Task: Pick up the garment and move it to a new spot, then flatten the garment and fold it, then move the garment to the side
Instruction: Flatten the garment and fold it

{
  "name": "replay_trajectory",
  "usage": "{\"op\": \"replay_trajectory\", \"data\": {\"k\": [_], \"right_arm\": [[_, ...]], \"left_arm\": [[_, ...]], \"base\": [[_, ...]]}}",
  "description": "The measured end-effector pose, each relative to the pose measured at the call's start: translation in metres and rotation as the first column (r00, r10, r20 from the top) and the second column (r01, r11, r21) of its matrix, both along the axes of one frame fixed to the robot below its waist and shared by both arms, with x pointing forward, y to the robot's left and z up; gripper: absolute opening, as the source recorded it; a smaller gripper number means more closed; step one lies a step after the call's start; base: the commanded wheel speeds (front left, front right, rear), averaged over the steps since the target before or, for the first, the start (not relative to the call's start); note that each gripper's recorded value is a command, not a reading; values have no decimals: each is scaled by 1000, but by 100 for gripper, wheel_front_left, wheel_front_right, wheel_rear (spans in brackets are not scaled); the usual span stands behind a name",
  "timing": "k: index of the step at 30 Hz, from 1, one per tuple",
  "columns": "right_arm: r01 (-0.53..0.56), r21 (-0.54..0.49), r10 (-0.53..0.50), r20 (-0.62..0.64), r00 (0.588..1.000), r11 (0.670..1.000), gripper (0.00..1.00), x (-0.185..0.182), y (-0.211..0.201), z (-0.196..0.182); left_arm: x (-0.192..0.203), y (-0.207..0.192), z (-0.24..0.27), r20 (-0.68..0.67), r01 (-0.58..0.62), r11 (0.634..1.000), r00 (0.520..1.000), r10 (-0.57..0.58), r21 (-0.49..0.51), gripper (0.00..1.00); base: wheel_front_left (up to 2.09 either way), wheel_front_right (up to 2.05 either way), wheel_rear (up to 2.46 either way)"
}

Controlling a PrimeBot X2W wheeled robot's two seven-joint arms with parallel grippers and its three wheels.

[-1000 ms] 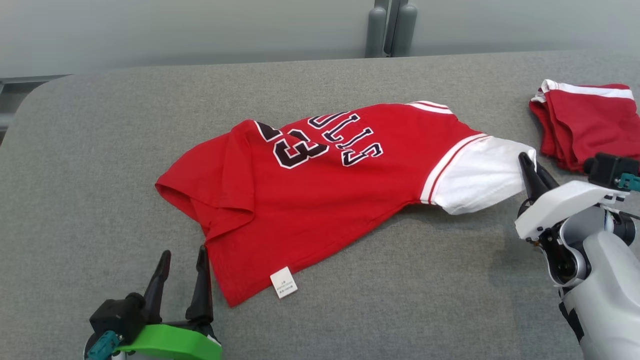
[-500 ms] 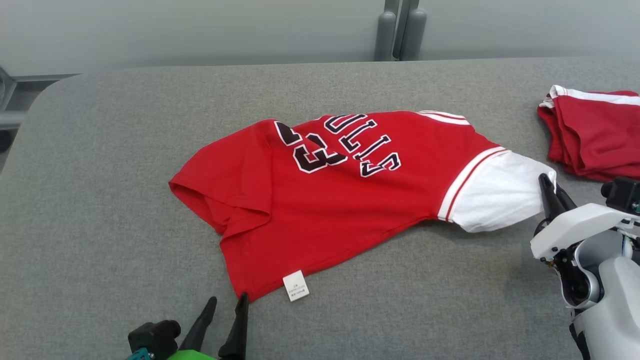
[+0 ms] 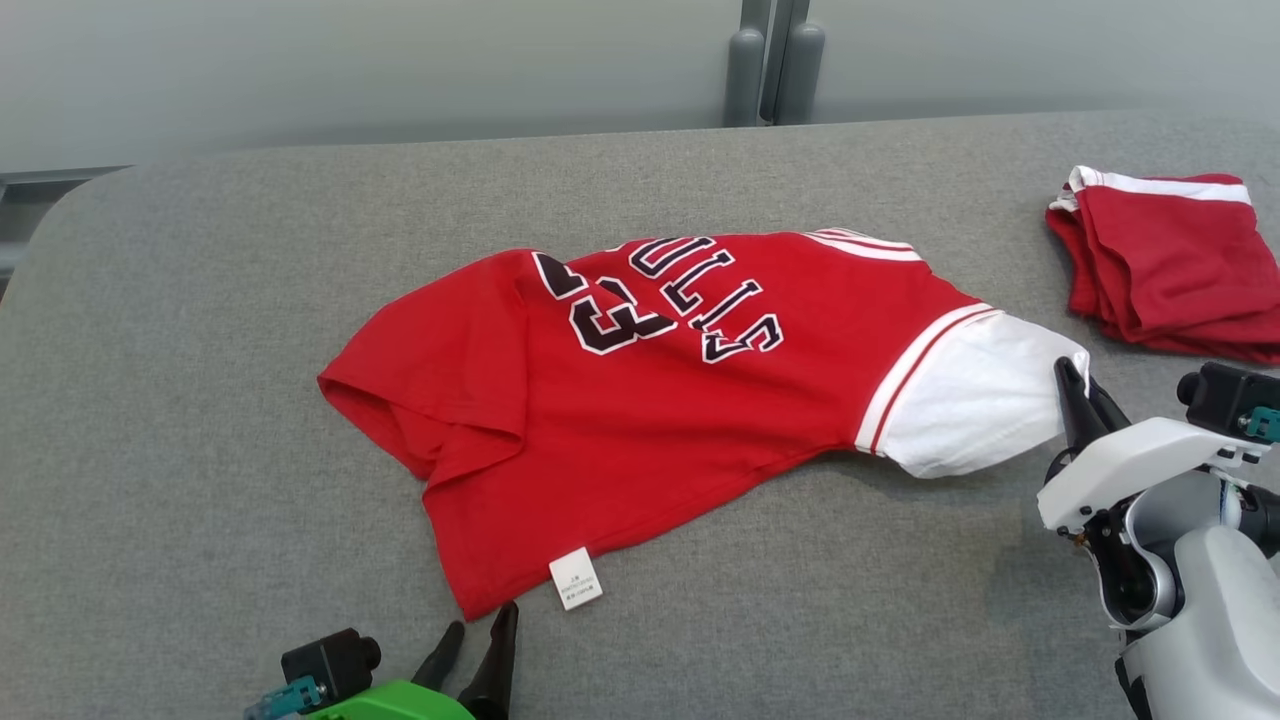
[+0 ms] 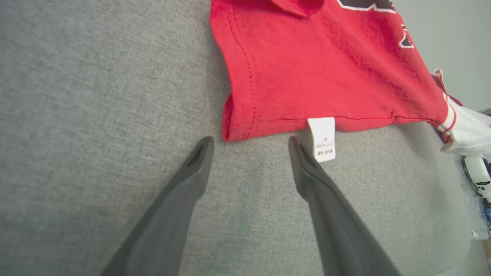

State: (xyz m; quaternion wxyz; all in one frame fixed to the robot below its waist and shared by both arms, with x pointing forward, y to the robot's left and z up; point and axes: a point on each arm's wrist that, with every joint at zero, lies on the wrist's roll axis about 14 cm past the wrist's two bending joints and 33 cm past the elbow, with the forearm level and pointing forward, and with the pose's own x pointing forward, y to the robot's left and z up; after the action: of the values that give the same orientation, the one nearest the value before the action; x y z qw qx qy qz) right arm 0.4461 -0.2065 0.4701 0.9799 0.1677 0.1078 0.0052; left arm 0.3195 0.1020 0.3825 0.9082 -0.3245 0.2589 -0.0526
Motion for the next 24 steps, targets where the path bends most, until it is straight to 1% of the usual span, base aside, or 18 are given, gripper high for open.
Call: {"op": "replay_trajectory", "data": {"k": [3, 9, 10, 11, 13, 14, 15, 20, 24], "right_arm": [[4, 1, -4, -1, 1000, 1000, 0, -2, -1, 0], [8, -6, -8, -3, 1000, 1000, 0, -5, -3, 0], [8, -6, -8, -4, 1000, 1000, 0, -5, -3, -1], [8, -6, -8, -4, 1000, 1000, 0, -6, -3, -1], [10, -7, -10, -3, 1000, 1000, 0, -6, -4, 0], [10, -8, -10, -3, 1000, 1000, 0, -7, -4, 0], [11, -8, -11, -2, 1000, 1000, 0, -7, -4, 0], [14, -1, -14, 9, 1000, 1000, 0, -7, -4, 2], [14, 54, -16, 43, 999, 998, 0, -5, 1, 12]], "left_arm": [[5, -4, -4, -29, 3, 1000, 1000, -4, -29, 100], [15, -6, -5, -39, -11, 997, 999, 8, -77, 100], [16, -7, -5, -42, -12, 996, 999, 9, -87, 85], [17, -8, -5, -43, -11, 996, 999, 7, -94, 59], [19, -10, -4, -39, -7, 995, 999, 3, -103, 28], [20, -12, -3, -35, -4, 994, 999, 0, -106, 2], [21, -13, -2, -28, 1, 994, 1000, -4, -107, 0], [29, -15, 9, 22, -11, 991, 1000, 14, -133, 0], [43, -10, 35, 114, -44, 981, 991, 67, -190, 0]], "base": [[0, 0, 0], [0, 0, 0], [0, 0, 0], [0, 0, 0], [0, 0, 0], [0, 0, 0], [0, 0, 0], [0, 0, 0], [0, 0, 0]]}}
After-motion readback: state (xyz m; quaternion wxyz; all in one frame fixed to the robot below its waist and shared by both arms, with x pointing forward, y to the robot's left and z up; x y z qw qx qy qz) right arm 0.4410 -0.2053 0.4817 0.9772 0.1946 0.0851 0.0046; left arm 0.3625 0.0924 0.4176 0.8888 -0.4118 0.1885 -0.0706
